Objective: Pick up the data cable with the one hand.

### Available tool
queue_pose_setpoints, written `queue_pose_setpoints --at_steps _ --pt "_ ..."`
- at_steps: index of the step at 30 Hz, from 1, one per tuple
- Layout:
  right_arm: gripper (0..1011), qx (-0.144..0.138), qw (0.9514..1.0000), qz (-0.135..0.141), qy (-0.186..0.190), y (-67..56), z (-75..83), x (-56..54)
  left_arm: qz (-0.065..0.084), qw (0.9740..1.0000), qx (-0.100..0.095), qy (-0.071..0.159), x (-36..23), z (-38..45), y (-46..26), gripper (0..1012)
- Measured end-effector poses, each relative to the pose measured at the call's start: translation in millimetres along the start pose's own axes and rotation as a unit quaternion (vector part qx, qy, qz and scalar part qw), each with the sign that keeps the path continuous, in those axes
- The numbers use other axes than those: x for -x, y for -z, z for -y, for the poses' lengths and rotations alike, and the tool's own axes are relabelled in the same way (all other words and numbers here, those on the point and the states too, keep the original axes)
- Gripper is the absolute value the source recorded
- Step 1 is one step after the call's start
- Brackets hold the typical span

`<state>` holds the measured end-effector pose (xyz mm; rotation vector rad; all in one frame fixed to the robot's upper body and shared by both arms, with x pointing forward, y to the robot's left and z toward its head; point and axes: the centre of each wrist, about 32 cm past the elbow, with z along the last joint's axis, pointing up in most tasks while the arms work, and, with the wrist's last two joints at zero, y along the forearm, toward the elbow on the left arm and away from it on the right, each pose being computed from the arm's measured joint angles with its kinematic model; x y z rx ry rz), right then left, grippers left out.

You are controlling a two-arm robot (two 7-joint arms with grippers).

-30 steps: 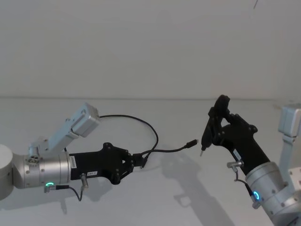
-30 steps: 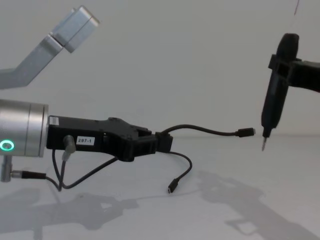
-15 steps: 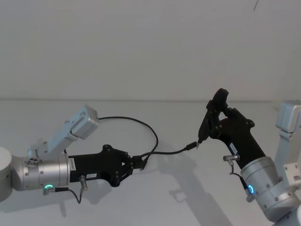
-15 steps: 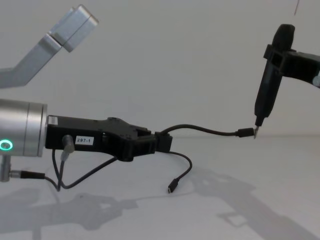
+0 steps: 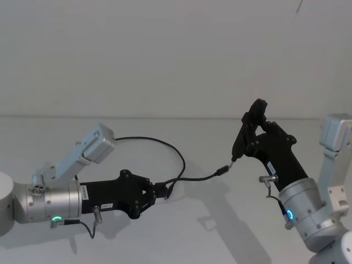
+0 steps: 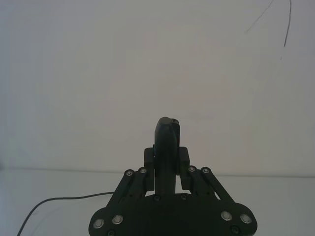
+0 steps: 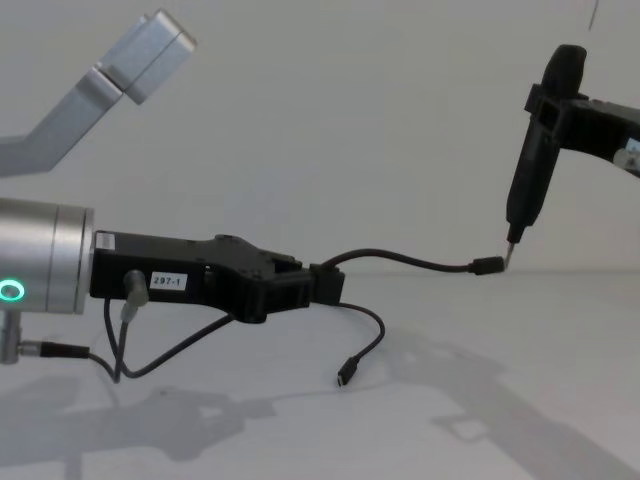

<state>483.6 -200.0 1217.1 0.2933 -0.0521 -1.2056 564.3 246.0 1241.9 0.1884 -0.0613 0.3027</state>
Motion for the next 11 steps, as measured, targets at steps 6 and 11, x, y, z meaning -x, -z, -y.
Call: queue_pose_setpoints --at_steps 6,11 --pt "279 -0.001 1.0000 0.000 0.001 0.6 -2.1 -1.1 0.000 1.0000 0.000 0.000 0.0 -0.1 0.0 39" --pt "279 -0.001 1.0000 0.001 0.001 0.8 -3.1 -1.5 0.000 1.0000 0.000 0.000 0.0 -0.1 0.0 39"
